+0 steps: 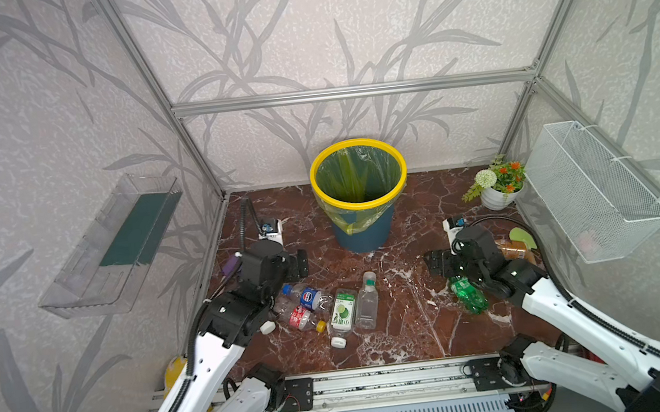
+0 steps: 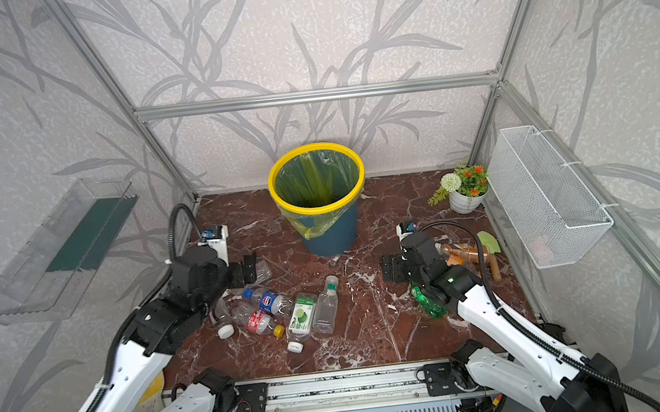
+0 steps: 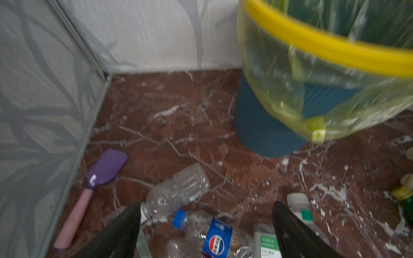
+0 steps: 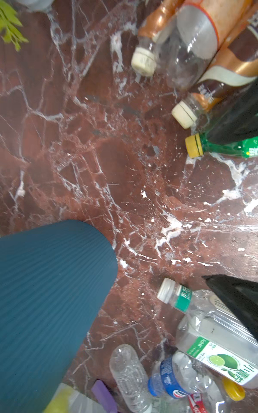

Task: Throw the plastic bottles in the bin
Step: Pick up the plastic bottle from the center of the table.

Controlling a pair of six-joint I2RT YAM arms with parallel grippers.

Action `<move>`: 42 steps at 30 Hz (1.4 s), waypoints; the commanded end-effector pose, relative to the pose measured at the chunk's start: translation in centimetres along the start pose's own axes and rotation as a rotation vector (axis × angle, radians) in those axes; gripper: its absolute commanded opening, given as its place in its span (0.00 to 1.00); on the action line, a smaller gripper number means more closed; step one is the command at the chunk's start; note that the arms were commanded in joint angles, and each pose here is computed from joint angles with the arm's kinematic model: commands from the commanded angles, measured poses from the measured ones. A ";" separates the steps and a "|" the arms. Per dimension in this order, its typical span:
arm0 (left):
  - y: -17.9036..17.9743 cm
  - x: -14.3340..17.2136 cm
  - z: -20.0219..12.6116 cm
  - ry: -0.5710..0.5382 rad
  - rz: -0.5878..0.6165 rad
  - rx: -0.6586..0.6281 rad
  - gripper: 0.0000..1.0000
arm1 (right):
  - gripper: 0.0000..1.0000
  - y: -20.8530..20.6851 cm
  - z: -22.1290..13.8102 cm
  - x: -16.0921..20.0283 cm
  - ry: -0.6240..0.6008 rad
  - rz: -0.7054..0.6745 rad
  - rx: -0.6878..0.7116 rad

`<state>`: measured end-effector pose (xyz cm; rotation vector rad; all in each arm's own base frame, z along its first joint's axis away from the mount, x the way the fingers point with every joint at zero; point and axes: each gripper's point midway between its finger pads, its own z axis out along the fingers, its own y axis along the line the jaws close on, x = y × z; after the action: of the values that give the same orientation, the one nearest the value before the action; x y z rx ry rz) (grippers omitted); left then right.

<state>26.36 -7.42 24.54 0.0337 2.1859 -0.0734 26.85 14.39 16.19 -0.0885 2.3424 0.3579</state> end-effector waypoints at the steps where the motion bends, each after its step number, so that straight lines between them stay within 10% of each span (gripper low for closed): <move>1: -0.1 2.2 -0.4 0.049 -0.128 0.039 0.90 | 0.92 1.7 0.3 1.5 0.042 -0.001 0.060; 23: 0.8 6.1 1.0 0.131 -0.211 0.025 0.89 | 0.88 18.2 6.4 11.1 0.427 0.297 0.010; 42: 1.0 6.3 1.2 0.155 -0.193 0.019 0.88 | 0.66 16.0 9.0 12.9 0.442 0.198 0.173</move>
<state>23.81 -6.72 18.67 -0.1600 2.3288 -0.2137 20.59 34.02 4.02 0.1802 2.8483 0.3289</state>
